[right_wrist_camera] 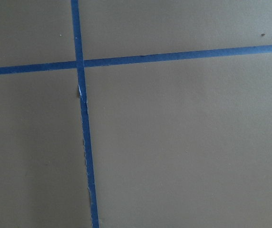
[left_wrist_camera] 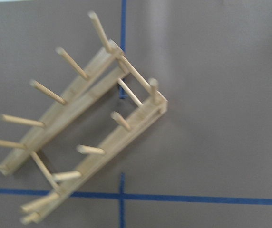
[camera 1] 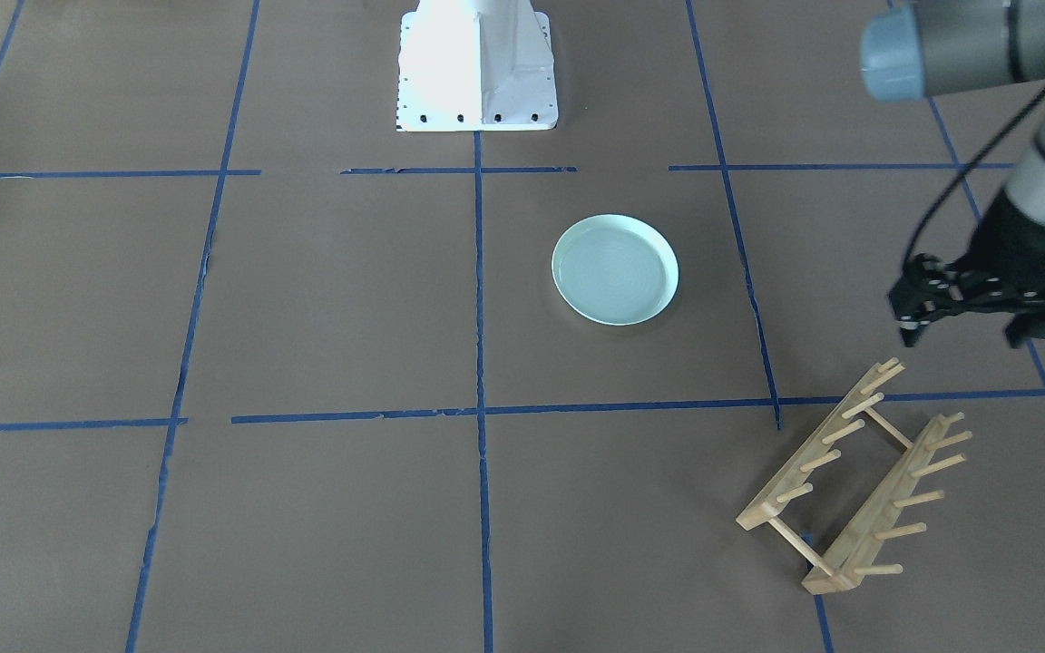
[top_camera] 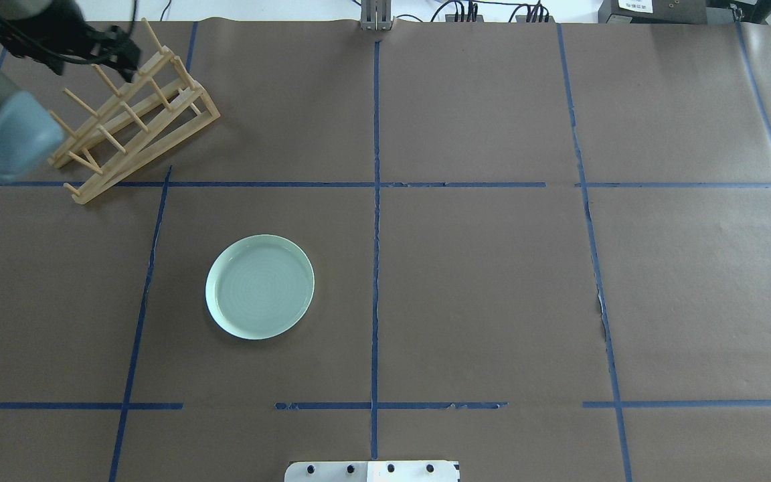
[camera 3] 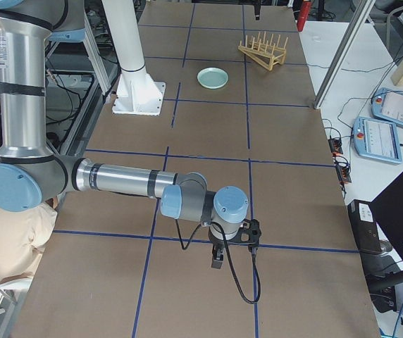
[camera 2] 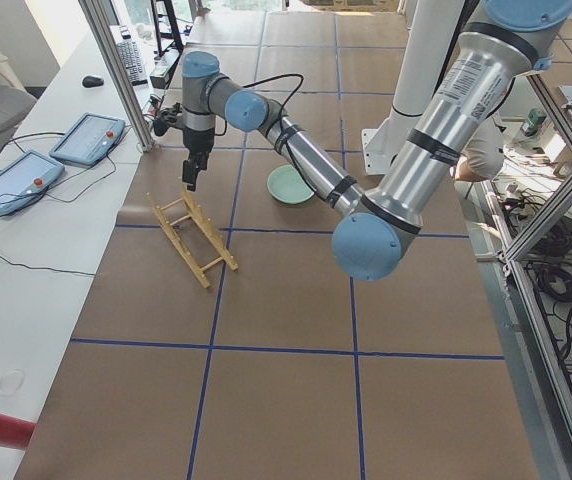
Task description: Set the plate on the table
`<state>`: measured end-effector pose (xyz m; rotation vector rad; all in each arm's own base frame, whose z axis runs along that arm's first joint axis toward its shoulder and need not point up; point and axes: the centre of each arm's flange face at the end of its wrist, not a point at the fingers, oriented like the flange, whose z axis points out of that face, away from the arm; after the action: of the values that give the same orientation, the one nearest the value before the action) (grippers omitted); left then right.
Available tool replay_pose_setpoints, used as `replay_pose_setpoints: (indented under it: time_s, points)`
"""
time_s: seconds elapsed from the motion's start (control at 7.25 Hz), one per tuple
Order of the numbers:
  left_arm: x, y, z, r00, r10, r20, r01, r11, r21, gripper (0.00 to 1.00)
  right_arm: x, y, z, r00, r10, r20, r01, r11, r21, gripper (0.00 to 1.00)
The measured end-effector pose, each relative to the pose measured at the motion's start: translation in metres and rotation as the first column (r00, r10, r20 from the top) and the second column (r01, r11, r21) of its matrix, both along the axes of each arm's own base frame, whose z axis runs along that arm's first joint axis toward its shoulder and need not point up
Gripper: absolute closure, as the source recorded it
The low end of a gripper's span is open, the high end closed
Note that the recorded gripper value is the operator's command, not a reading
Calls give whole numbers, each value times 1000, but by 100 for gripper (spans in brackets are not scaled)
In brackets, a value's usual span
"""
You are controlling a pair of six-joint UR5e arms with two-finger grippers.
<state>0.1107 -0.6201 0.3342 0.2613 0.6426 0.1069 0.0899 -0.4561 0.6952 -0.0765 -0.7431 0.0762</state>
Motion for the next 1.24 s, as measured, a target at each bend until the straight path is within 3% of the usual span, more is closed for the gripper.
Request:
replay_pose_setpoints:
  time_s: [0.28, 0.55, 0.83, 0.97, 1.24]
  points:
    - [-120, 10, 116, 993, 121, 17, -121, 993, 14, 0, 0, 0, 0, 1000, 0, 0, 0, 1000, 0, 0]
    - [-176, 60, 221, 992, 126, -6, -126, 990, -66, 0, 0, 0, 0, 1000, 0, 0, 0, 1000, 0, 0]
    - [-187, 90, 269, 995, 96, -42, -101, 983, -150, 0, 0, 0, 0, 1000, 0, 0, 0, 1000, -1, 0]
    - [-185, 102, 281, 991, 88, -101, -105, 980, -170, 0, 0, 0, 0, 1000, 0, 0, 0, 1000, -1, 0]
    - [-187, 127, 300, 978, 69, -195, -102, 981, -165, 0, 0, 0, 0, 1000, 0, 0, 0, 1000, -1, 0]
